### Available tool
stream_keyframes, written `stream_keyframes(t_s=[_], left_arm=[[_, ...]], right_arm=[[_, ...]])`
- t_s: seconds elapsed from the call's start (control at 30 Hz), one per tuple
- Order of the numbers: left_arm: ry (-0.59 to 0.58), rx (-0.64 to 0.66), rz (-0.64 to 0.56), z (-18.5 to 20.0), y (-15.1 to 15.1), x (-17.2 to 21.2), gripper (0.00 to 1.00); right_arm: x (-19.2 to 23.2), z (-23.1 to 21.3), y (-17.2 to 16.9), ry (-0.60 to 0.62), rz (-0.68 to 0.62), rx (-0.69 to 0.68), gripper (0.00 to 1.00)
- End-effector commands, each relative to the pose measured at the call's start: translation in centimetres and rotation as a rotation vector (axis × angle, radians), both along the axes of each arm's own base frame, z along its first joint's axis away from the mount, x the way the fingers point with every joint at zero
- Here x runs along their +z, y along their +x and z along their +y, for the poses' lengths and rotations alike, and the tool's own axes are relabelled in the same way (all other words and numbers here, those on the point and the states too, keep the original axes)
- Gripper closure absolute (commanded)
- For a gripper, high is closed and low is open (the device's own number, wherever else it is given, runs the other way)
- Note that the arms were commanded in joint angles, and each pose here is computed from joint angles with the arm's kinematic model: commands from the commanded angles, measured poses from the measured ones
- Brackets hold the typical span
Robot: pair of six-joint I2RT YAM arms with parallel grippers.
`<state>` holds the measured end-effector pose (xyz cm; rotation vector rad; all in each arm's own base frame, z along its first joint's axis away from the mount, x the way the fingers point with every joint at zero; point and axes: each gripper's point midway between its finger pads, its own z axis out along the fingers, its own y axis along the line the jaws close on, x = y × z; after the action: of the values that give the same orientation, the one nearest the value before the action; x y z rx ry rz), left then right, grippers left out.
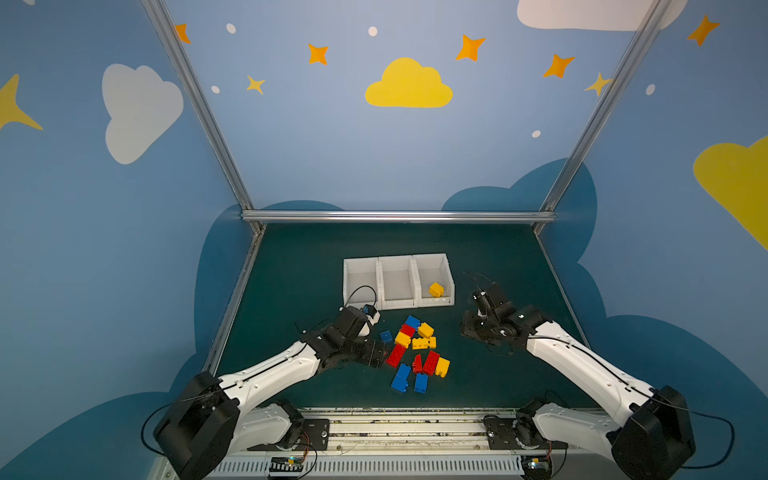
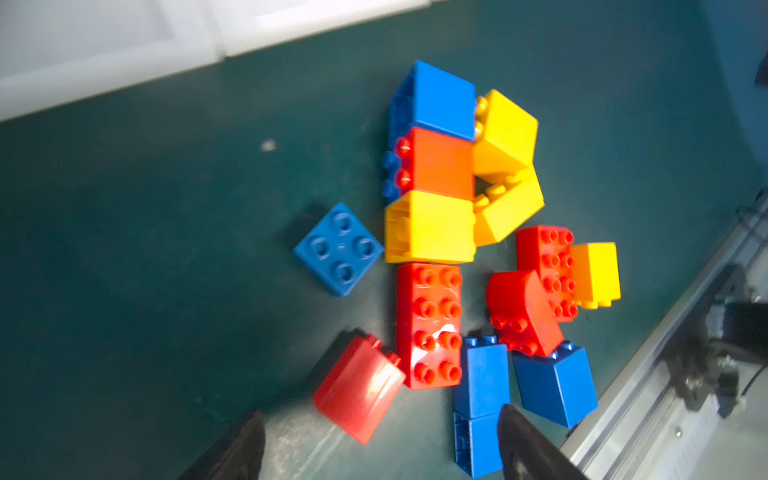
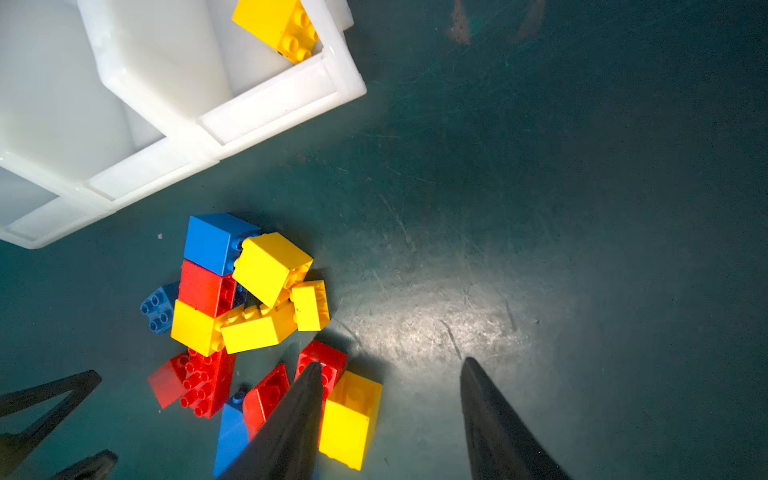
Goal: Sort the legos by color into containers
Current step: 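Lower the left gripper over a red 2x4 brick in the pile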
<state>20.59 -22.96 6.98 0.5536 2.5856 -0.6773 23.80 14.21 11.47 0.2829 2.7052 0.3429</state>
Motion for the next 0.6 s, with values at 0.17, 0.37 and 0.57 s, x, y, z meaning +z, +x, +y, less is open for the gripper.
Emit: stream_keyframes(t_s=[0.17,0.37,0.57], left_arm=[[0.159,-0.173,0.01,-2.5,-0.6,-1.5,0.19],[0.277,-0.229,0.05,-3.2,-0.3,-3.1,0.23],[0.297,-0.257,0.06,-4.4,0.1,-3.6,0.29]], right_arm=[[0.8,0.1,0.2,0.011,-0.018,-0.021,0.46],[0.8,-0.1,-0.1,0.013,-0.018,-0.027,0.46],[0.6,-0.3,-0.2,0.009,-0.013,-0.033,0.46]])
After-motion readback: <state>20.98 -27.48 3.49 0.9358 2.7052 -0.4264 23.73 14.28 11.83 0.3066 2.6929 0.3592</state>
